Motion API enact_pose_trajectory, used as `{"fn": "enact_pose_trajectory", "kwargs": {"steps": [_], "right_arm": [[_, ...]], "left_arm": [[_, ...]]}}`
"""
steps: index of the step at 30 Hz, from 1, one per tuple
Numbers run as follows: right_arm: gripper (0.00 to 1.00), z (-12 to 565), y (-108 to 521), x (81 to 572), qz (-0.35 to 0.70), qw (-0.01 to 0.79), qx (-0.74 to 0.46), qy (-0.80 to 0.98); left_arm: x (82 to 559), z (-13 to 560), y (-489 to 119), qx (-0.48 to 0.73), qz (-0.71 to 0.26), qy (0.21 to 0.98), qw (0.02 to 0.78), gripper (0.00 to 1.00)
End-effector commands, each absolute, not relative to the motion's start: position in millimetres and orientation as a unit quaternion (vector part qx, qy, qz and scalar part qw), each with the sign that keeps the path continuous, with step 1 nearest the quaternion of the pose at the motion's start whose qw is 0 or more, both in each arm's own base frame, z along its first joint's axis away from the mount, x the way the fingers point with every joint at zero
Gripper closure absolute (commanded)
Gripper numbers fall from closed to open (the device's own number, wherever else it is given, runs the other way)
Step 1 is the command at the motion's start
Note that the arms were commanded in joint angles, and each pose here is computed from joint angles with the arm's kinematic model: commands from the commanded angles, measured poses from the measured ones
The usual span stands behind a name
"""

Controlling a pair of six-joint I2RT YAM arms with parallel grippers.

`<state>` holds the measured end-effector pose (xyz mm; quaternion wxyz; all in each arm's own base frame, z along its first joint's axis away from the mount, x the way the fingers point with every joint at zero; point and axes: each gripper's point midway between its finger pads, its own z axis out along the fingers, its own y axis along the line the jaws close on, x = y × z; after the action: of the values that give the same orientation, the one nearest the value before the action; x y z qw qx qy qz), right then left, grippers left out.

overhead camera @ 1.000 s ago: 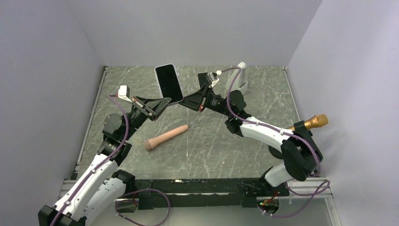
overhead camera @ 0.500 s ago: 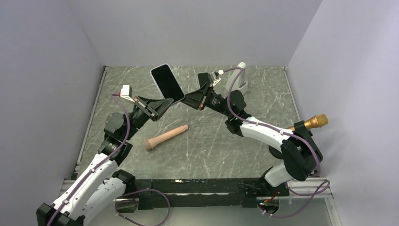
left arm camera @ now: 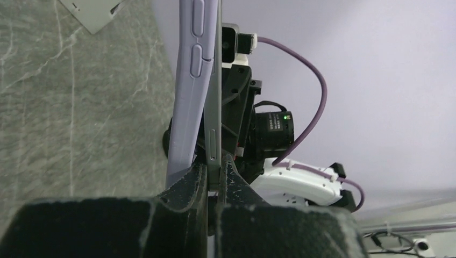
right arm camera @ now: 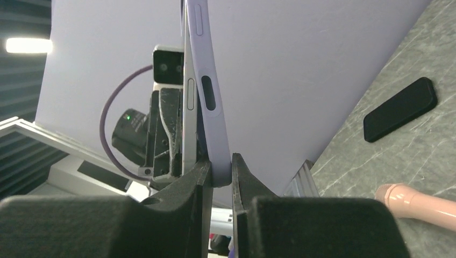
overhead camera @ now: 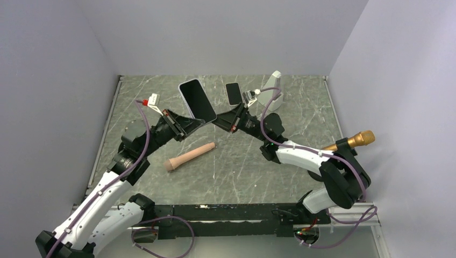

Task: Take the phone out of the phone case
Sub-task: Remove the phone case from the phone.

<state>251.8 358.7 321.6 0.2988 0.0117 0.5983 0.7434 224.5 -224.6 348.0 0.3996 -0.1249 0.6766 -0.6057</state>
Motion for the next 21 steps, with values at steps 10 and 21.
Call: {"fn": "enact_pose_trajectory", "kwargs": {"steps": [10, 21], "right_arm": [[1.0, 333, 339, 217, 0.74, 0.383, -0.069, 0.548], [1.0, 289, 349, 231, 0.71, 0.381, -0.055, 0.589]], "left_arm": [[197, 401, -235, -0.118, -0.741, 0.579, 0.32, 1.0], [198, 422, -222, -0.164, -0.747, 0.557, 0.325, 1.0]]}}
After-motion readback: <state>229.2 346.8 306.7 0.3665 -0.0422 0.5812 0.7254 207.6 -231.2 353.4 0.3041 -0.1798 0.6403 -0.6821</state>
